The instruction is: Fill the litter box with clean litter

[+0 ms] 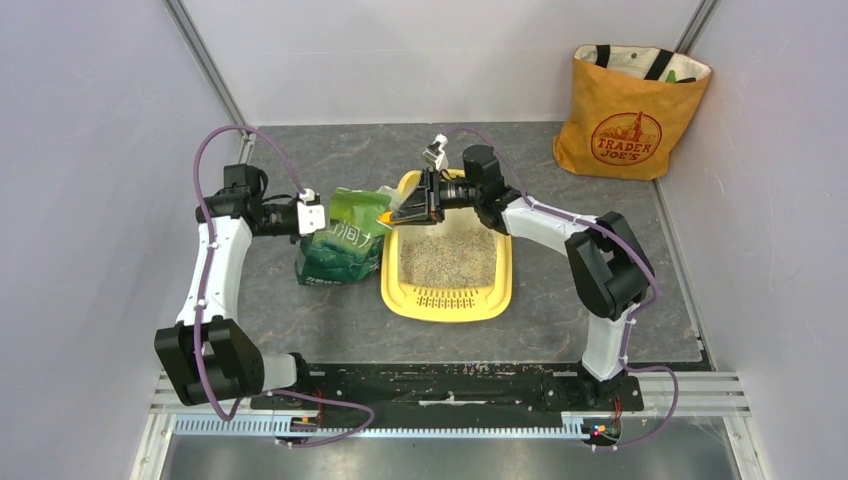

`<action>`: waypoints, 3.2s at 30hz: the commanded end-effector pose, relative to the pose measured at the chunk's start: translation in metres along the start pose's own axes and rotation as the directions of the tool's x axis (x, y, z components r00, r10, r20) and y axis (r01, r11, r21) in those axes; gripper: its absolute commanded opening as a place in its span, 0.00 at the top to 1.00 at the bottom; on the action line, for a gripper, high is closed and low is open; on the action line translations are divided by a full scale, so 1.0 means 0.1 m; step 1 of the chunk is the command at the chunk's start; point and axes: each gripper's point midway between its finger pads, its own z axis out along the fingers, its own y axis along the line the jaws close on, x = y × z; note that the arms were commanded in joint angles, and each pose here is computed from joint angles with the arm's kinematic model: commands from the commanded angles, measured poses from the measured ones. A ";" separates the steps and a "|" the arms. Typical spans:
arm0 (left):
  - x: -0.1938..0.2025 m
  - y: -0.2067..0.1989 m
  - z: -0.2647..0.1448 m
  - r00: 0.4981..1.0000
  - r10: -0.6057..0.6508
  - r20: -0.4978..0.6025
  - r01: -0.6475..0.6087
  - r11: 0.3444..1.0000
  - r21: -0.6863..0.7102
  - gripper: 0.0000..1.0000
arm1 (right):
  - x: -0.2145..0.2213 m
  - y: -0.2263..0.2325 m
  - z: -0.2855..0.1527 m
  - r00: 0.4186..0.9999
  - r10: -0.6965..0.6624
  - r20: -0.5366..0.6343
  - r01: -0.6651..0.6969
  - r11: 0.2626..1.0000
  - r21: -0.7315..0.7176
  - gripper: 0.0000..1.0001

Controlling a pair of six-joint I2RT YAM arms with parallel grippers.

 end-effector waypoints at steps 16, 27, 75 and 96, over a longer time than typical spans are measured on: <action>-0.31 0.22 -0.06 0.988 0.147 0.045 -0.144 0.987 -0.066 0.98 | -0.11 0.21 -0.78 0.994 -0.023 0.108 0.027 0.999 -0.036 1.00; -0.32 0.23 -0.06 0.988 0.149 0.045 -0.146 0.987 -0.065 0.98 | -0.19 0.17 -1.16 0.984 -0.002 0.176 0.003 1.000 -0.004 1.00; -0.30 0.19 -0.04 0.989 0.144 0.039 -0.141 0.988 -0.055 0.98 | -0.14 0.00 -2.13 0.795 -0.544 -0.267 0.526 0.400 0.750 1.00; -0.33 0.18 -0.06 0.981 0.191 0.031 -0.189 0.980 -0.063 0.98 | -0.31 0.81 -1.41 0.914 -0.395 -0.093 0.397 0.818 0.416 1.00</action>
